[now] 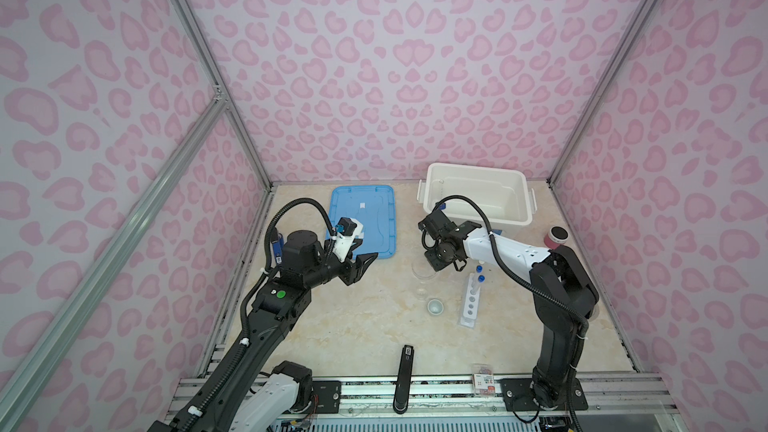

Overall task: Organize the chemistry lab equipment
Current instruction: 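Move the right gripper down over the clear glass petri dish, then close the right gripper on the petri dish rim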

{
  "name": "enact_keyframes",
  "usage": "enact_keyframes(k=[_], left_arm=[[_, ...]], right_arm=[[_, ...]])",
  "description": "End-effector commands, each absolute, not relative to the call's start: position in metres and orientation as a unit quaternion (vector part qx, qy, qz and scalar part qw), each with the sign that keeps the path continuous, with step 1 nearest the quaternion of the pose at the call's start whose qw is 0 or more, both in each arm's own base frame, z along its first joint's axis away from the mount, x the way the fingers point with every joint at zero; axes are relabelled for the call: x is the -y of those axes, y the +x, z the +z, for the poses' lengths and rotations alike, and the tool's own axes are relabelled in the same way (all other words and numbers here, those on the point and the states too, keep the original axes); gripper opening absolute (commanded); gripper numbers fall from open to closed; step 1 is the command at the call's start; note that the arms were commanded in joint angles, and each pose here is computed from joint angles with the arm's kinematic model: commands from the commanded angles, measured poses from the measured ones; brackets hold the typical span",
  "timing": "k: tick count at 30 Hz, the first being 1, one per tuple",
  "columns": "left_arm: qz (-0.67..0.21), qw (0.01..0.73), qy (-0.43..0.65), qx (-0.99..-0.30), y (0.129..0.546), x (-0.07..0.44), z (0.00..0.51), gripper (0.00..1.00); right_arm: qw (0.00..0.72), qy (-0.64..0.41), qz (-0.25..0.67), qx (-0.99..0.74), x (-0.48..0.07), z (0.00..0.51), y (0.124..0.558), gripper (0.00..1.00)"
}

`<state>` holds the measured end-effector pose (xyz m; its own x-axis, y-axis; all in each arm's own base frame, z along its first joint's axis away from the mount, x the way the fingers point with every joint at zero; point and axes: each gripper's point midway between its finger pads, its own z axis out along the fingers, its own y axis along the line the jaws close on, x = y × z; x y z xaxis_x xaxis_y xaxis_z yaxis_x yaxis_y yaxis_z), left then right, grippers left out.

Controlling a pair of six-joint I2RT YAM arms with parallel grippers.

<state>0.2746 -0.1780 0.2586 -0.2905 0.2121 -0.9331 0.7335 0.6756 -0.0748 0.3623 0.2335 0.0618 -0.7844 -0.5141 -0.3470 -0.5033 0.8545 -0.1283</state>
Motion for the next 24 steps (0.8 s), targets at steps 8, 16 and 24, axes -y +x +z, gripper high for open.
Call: enact_keyframes(k=[8, 16, 24], left_arm=[[-0.252, 0.512, 0.313, -0.760, 0.279, 0.178, 0.260, 0.60], [-0.251, 0.511, 0.314, -0.760, 0.279, 0.179, 0.260, 0.59], [-0.251, 0.508, 0.314, -0.762, 0.281, 0.179, 0.257, 0.59]], right_arm=[[0.181, -0.266, 0.000, -0.947, -0.240, 0.043, 0.365, 0.25], [0.172, -0.260, -0.001, -0.950, -0.235, 0.030, 0.364, 0.22], [0.170, -0.260, 0.000, -0.951, -0.235, 0.025, 0.364, 0.20]])
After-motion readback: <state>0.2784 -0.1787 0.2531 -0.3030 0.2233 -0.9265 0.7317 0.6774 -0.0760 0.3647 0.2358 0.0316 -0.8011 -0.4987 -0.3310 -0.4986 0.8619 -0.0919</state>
